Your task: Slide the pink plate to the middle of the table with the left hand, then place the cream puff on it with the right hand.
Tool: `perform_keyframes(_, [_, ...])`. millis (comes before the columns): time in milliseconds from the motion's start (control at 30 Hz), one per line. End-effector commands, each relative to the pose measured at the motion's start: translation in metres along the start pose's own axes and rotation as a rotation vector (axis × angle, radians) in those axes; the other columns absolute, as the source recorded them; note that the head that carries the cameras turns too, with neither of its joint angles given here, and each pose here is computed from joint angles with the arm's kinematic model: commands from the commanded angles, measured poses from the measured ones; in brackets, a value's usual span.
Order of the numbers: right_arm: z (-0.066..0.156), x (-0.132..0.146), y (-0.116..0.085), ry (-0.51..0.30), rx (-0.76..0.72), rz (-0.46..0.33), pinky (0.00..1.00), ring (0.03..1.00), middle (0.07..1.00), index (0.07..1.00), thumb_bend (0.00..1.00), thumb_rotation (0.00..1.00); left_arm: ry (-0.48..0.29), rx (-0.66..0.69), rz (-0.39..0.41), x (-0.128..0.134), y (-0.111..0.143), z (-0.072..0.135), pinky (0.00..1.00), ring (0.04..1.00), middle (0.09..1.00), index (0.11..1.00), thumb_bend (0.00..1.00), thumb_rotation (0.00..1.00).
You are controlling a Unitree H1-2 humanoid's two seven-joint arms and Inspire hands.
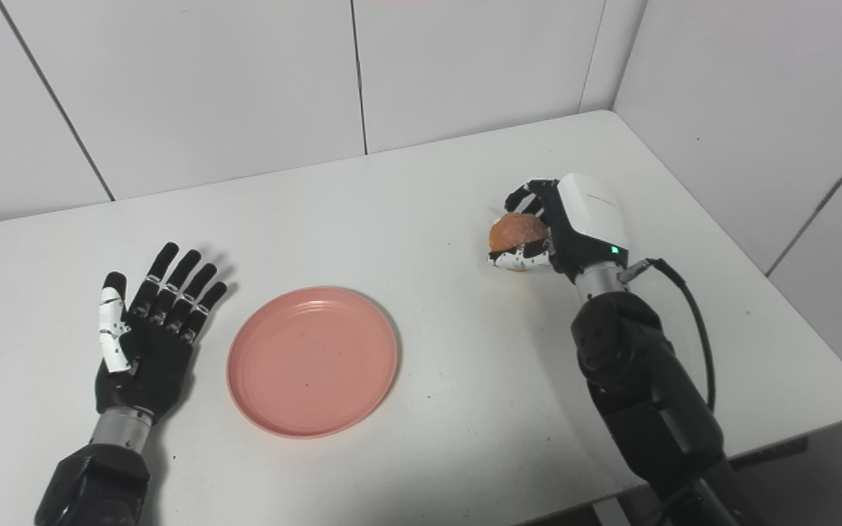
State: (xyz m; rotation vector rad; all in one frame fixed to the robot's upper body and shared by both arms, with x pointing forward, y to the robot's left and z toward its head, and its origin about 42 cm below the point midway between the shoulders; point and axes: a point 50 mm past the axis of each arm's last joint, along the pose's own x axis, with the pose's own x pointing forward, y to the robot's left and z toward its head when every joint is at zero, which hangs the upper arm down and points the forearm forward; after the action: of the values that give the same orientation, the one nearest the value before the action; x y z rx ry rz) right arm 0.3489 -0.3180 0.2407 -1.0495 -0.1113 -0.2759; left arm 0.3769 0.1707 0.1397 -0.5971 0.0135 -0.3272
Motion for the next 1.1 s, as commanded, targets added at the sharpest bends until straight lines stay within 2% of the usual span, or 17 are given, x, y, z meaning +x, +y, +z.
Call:
perform_keyframes(0, [0.018,0.003,-0.016,-0.060,-0.008,-0.054,0.30,0.387,0.432,0.536,0.52,0.00,0.101,-0.001,0.073,-0.013,0.003,-0.025,0.85,0.870,0.883,0.873,0.43,1.00])
perform_keyframes(100, [0.035,0.001,-0.016,-0.119,0.003,-0.044,0.31,0.390,0.435,0.538,0.52,0.00,0.102,0.013,0.078,-0.013,-0.008,-0.027,0.85,0.873,0.885,0.881,0.43,1.00])
perform_keyframes(400, [0.067,-0.004,-0.003,-0.213,0.034,0.012,0.30,0.389,0.432,0.542,0.52,0.00,0.098,0.035,0.090,-0.012,-0.032,-0.034,0.85,0.869,0.874,0.867,0.42,1.00])
perform_keyframes(633, [0.086,-0.005,0.010,-0.297,0.049,0.039,0.27,0.361,0.424,0.541,0.52,0.00,0.095,0.043,0.085,-0.008,-0.044,-0.040,0.85,0.862,0.863,0.857,0.42,1.00])
perform_keyframes(767, [0.096,-0.004,0.014,-0.338,0.051,0.050,0.29,0.377,0.431,0.538,0.52,0.00,0.096,0.054,0.091,-0.006,-0.050,-0.043,0.83,0.858,0.860,0.849,0.42,1.00])
perform_keyframes(1067, [0.129,-0.006,0.027,-0.434,0.105,0.111,0.28,0.362,0.426,0.540,0.52,0.00,0.100,0.046,0.102,-0.003,-0.063,-0.048,0.83,0.849,0.852,0.847,0.42,1.00])
